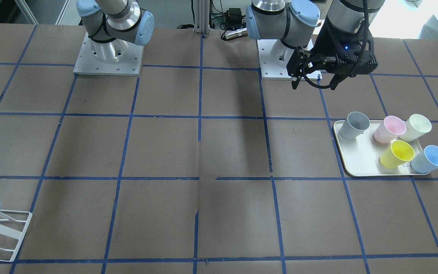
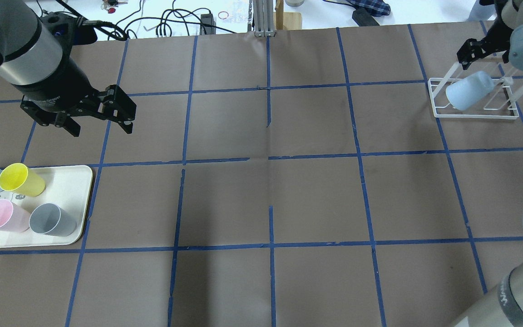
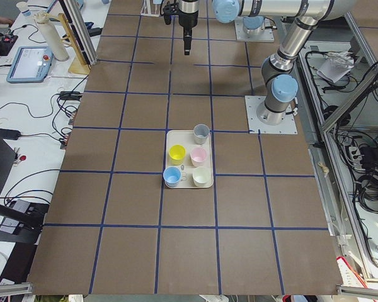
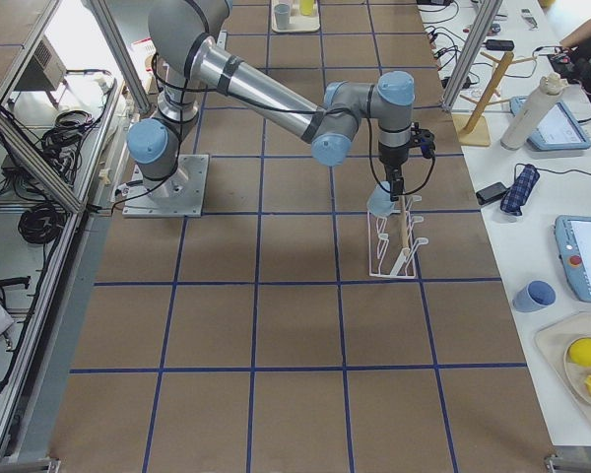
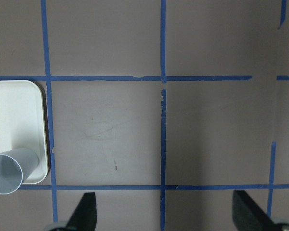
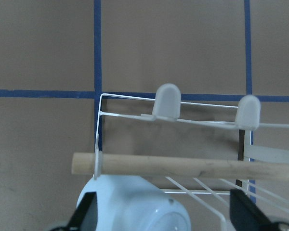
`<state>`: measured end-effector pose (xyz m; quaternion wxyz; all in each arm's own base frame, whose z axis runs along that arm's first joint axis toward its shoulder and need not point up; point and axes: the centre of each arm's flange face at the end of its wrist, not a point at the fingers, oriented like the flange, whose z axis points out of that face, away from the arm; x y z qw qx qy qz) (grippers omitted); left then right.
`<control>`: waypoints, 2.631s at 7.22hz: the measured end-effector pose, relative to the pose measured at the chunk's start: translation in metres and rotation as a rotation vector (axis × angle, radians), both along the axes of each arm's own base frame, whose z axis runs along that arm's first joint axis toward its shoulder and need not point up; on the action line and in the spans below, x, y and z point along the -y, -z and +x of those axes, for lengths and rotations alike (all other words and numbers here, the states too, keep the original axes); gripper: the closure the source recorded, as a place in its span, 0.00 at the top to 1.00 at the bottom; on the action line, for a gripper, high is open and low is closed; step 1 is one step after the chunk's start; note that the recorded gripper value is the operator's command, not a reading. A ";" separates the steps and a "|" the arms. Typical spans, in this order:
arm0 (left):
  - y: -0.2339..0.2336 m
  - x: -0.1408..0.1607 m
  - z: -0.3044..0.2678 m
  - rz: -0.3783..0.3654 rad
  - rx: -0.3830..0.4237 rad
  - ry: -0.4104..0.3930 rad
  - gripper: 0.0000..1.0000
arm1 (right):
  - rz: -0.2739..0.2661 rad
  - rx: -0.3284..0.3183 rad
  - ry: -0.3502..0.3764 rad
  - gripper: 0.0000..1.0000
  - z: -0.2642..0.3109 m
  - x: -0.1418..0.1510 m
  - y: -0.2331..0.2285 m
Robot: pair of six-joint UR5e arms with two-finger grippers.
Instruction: Transfer IKEA cup to right arm and place on rack
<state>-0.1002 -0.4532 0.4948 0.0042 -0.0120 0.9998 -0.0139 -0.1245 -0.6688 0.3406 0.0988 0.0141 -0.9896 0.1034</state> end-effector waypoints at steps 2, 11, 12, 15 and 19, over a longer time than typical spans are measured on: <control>-0.001 0.000 0.002 -0.004 0.003 -0.003 1.00 | -0.003 0.004 -0.001 1.00 0.005 -0.006 -0.019; -0.004 -0.002 0.002 -0.012 0.007 -0.005 1.00 | 0.100 0.200 0.075 1.00 0.247 -0.169 -0.192; -0.005 -0.003 0.002 -0.013 0.009 -0.006 1.00 | 0.097 0.206 0.076 1.00 0.269 -0.179 -0.196; -0.008 -0.007 0.002 -0.015 0.010 -0.005 1.00 | 0.095 0.208 0.062 1.00 0.283 -0.183 -0.195; -0.008 -0.007 0.002 -0.017 0.010 -0.005 1.00 | 0.100 0.210 0.058 1.00 0.284 -0.182 -0.193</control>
